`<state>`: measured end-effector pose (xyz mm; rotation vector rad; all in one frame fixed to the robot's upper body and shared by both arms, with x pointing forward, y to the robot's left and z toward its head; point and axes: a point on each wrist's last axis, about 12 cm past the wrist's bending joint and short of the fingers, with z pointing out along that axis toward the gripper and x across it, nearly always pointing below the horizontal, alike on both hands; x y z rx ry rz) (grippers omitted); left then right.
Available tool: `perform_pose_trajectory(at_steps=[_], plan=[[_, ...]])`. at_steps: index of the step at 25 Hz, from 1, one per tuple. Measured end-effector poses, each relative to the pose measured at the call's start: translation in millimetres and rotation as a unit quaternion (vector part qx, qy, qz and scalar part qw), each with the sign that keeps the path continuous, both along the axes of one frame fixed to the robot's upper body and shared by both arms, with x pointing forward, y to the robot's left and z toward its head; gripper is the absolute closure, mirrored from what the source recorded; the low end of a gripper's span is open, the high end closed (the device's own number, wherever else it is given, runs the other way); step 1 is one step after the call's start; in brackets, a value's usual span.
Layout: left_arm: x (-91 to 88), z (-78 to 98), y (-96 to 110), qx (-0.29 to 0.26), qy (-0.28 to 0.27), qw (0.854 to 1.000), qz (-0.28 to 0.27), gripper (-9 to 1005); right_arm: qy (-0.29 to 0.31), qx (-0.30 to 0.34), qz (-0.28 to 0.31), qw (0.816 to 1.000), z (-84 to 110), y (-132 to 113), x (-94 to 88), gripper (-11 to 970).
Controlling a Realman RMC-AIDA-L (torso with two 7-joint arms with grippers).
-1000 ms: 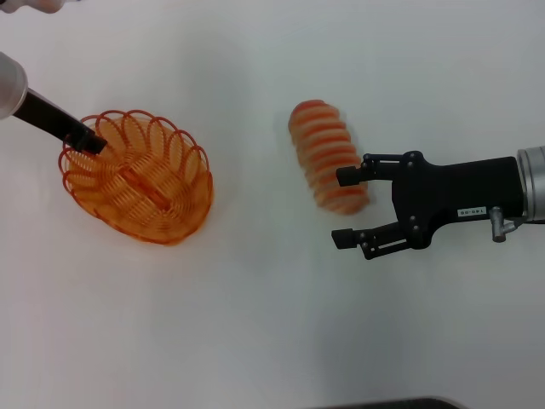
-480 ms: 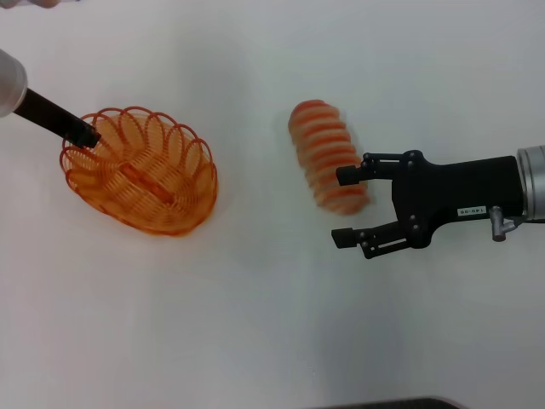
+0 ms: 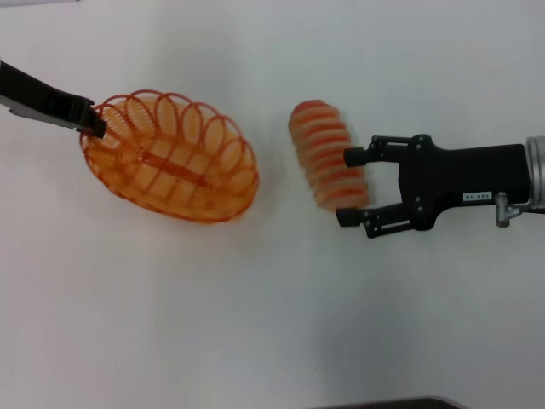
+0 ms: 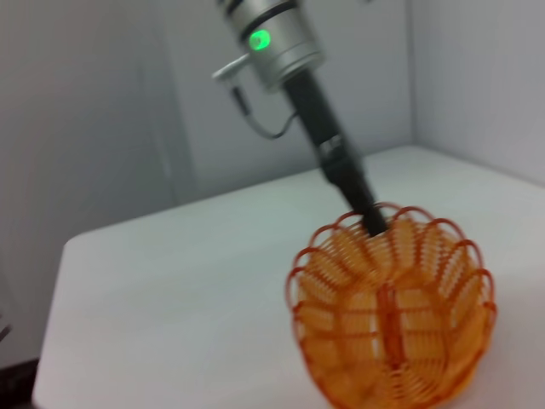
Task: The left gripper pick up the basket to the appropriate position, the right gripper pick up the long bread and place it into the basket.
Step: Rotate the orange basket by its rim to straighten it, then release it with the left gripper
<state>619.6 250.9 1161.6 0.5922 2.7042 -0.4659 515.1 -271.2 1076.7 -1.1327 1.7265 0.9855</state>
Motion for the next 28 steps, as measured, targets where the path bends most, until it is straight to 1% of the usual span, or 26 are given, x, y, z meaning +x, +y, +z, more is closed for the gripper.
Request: perform_pose_trajectory(at_steps=[3,8,11,17,21,28], plan=[[-4.6,1.6,1,-0.039,0.016,0.999,0.021,902,0.000,0.015,-0.025,1.000,-0.3,-4,0.7,18],[-12.8,-5.3,0,-0.080,0.042,0.995,0.048,909,-0.003,0.050,-0.069,0.996,-0.8,-8,3.1,18],[-19.1,-9.6,0,-0.099,0.047,0.992,0.069,913,-0.010,0.066,-0.095,0.993,0.7,-13,3.9,18],[-26.8,-18.8,8,-0.124,0.042,0.985,0.116,916,-0.012,0.080,-0.129,0.988,0.1,-21,5.0,18],[-32.0,-29.8,15,-0.134,0.045,0.979,0.145,918,-0.009,0.085,-0.150,0.985,-2.9,-23,5.8,18],[-37.2,-43.1,19,-0.143,0.053,0.975,0.164,922,-0.007,0.087,-0.162,0.983,-4.9,-24,6.9,18]])
